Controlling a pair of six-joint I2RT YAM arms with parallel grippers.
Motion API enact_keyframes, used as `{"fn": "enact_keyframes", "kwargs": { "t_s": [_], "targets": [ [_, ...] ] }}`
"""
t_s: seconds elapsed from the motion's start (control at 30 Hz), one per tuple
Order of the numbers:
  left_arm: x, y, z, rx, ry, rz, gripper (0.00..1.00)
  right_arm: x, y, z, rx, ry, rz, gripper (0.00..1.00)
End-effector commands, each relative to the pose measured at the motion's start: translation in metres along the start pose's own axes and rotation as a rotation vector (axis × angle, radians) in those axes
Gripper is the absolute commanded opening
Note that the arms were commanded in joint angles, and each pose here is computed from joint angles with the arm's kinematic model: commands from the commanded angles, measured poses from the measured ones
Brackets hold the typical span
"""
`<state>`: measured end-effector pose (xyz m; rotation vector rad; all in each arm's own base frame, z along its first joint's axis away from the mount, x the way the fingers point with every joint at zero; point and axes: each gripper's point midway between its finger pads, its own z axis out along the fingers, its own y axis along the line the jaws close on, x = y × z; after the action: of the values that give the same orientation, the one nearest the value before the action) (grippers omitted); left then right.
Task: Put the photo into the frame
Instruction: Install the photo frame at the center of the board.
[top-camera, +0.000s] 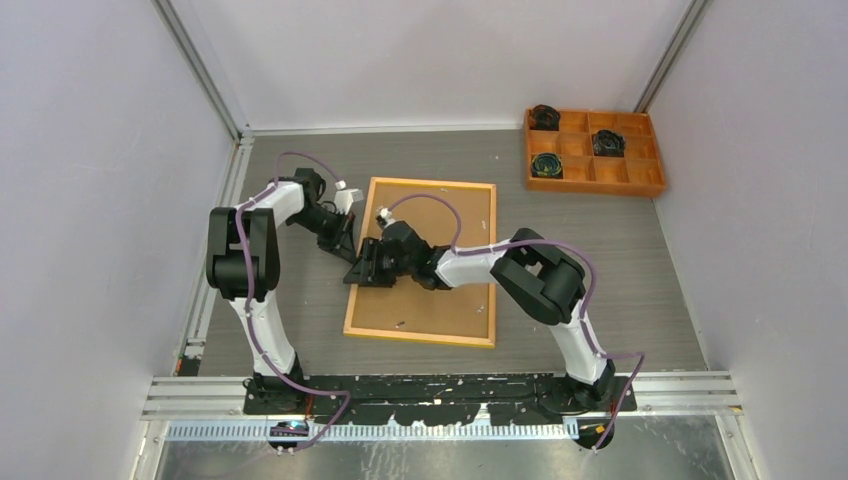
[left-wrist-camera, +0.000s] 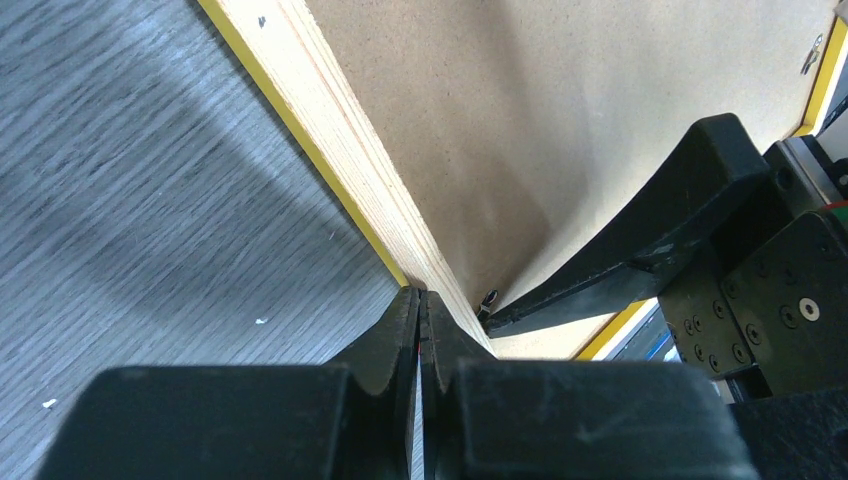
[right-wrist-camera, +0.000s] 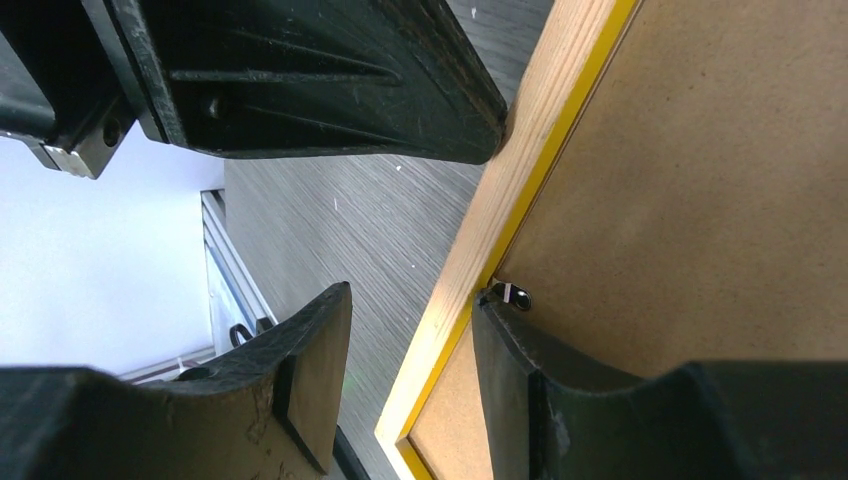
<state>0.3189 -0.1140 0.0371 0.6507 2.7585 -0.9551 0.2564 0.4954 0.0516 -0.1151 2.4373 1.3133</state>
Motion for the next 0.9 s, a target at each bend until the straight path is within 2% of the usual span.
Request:
{"fn": "enact_keyframes", "kwargs": {
  "t_s": [0.0,0.1,0.2,0.33,0.43,0.6,0.87],
  "targets": [
    [-0.003,-0.005,-0.002,0.016,-0.010,0.007,0.03,-0.018,0.021,-0.004,-0.059,-0.035,-0.036,0.53],
    [-0.014,-0.008,-0.014,0.019,-0.037,0.010,0.03,-0.035,0.054,-0.026,-0.226,-0.031,0.015,0.55],
    [-0.032,-0.005,-0.027,0.009,-0.092,-0.001,0.06,-0.068,0.056,-0.049,-0.256,-0.078,0.057,0.57],
    [-0.055,0.003,-0.028,-0.004,-0.134,-0.019,0.17,-0.114,0.028,-0.069,-0.158,-0.154,0.036,0.58],
    [-0.068,0.009,-0.024,-0.003,-0.153,-0.048,0.20,-0.141,-0.005,-0.071,-0.053,-0.192,0.030,0.59],
    [-0.075,0.017,-0.015,0.005,-0.152,-0.080,0.19,-0.173,-0.044,-0.061,0.018,-0.219,0.064,0.59],
    [-0.080,0.022,-0.005,0.032,-0.141,-0.104,0.14,-0.199,-0.062,-0.034,0.054,-0.222,0.056,0.59]
  ]
}}
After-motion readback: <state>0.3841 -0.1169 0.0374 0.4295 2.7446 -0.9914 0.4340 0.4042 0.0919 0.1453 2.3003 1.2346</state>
